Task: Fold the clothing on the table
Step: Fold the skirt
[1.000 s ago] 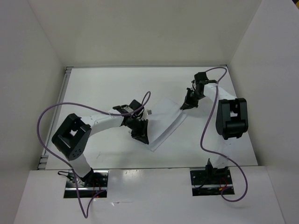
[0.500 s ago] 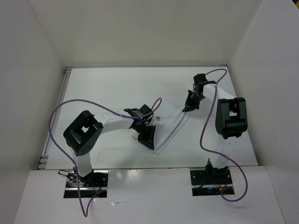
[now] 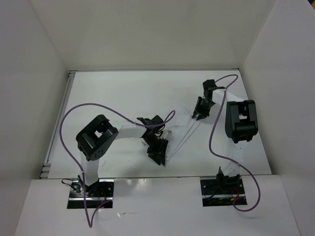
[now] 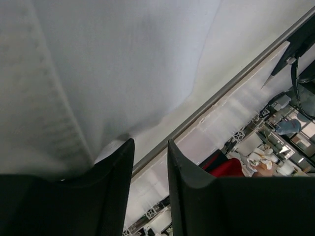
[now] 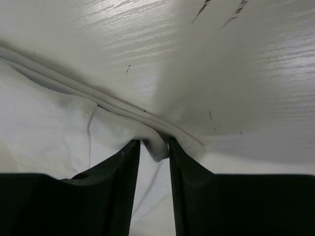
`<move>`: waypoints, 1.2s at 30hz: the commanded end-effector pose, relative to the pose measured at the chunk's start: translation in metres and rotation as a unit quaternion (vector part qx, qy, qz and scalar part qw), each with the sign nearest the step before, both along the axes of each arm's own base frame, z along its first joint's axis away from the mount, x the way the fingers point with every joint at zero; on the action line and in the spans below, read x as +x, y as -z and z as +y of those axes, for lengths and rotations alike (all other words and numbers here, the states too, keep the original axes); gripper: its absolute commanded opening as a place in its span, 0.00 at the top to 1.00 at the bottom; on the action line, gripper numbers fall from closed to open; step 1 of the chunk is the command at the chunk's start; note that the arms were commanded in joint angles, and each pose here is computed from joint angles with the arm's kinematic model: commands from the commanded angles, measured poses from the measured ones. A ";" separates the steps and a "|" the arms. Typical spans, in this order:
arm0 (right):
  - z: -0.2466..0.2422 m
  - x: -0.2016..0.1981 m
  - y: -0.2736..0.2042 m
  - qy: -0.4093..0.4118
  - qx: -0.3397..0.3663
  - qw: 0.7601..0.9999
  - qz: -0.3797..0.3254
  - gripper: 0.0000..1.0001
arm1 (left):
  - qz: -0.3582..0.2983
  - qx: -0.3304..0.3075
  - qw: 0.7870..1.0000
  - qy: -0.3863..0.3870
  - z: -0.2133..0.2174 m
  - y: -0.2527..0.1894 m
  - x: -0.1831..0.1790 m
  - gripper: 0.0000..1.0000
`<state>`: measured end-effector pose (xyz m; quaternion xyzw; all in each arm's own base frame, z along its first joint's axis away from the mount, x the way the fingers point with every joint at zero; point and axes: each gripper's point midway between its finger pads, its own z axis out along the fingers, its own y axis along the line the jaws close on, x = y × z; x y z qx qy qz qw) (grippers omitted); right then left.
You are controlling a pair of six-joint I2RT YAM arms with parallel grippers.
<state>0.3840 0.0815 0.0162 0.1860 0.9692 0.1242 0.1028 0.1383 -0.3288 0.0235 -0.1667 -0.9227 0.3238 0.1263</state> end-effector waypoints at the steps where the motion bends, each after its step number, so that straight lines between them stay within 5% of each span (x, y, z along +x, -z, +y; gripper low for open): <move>1: -0.011 0.014 -0.029 0.012 -0.026 0.999 -0.046 0.63 | -0.048 -0.022 0.999 -0.001 -0.002 -0.034 0.016 0.59; 8: -0.018 0.010 -0.091 0.031 -0.039 0.992 -0.113 0.65 | -0.128 -0.042 0.989 -0.068 0.018 -0.096 0.066 0.53; 11: -0.015 0.014 -0.081 0.018 -0.032 0.994 -0.101 0.67 | -0.134 -0.053 0.985 -0.093 0.021 -0.098 0.091 0.61; 17: 0.007 0.042 -0.068 -0.037 0.004 0.994 -0.107 0.79 | -0.121 -0.021 0.984 -0.127 0.029 -0.063 0.123 0.87; 30: 0.036 0.012 0.009 -0.082 0.033 0.996 -0.014 0.87 | -0.074 0.122 0.975 -0.173 0.096 0.025 0.116 0.93; 36: 0.040 -0.035 0.030 -0.071 0.022 0.996 0.040 0.88 | -0.078 0.137 0.964 -0.214 0.113 0.042 0.157 0.95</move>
